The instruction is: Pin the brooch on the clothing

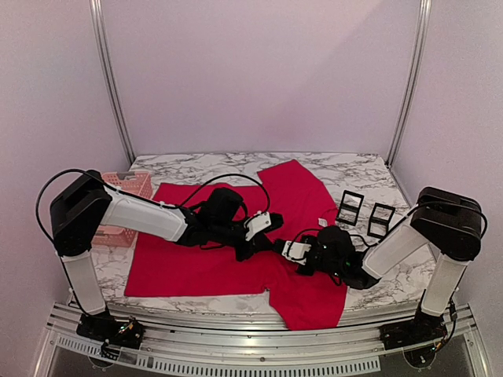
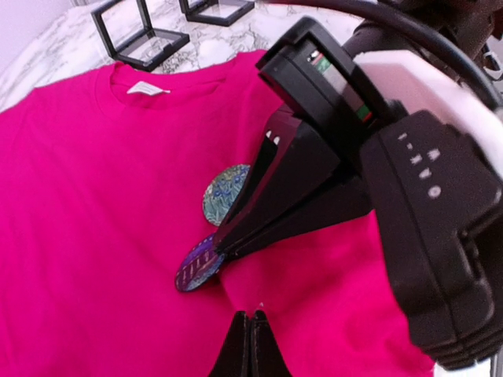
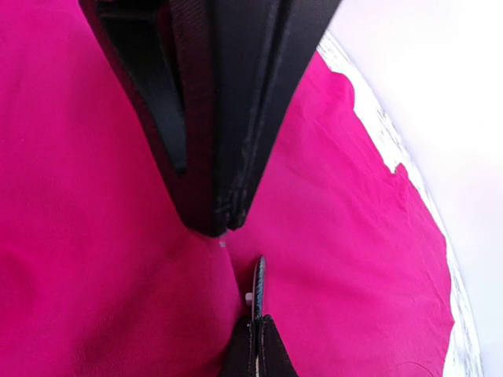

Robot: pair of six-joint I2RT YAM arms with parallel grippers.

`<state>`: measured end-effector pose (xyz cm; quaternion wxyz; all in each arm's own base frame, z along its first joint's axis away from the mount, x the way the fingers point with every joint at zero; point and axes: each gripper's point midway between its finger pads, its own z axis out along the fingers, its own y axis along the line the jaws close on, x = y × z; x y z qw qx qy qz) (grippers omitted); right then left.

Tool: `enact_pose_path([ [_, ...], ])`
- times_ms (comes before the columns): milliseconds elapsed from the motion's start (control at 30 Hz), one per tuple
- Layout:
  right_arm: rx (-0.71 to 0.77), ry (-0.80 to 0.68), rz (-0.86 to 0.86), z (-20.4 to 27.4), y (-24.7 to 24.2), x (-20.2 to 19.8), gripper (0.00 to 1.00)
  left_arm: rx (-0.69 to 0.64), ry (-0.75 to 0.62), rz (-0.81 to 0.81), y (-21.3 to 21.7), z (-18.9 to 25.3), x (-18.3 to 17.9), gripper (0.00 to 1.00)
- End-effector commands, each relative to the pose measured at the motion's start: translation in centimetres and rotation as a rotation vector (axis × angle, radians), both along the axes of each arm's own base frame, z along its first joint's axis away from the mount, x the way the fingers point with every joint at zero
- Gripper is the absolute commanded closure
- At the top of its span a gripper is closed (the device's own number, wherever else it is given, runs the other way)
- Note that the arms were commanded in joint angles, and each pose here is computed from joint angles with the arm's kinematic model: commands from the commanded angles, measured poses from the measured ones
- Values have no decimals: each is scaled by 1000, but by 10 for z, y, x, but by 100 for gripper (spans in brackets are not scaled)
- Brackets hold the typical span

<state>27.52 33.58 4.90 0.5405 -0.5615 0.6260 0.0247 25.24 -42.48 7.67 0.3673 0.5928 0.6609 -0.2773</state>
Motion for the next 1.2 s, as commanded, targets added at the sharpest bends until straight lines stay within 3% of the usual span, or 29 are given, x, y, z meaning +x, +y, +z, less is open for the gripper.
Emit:
enact_pose_path([
  [0, -5, 25, -33, -1, -8, -2, 100, 2, 25, -47, 4, 0, -12, 100],
  [267, 128, 76, -29, 26, -2, -4, 100, 33, 22, -54, 8, -11, -17, 100],
  [933, 253, 134, 114, 54, 10, -34, 100, -3, 8, -5, -1, -5, -4, 100],
  [1167, 251, 136, 70, 51, 4, -30, 100, -35, 21, 1, -2, 7, -6, 100],
])
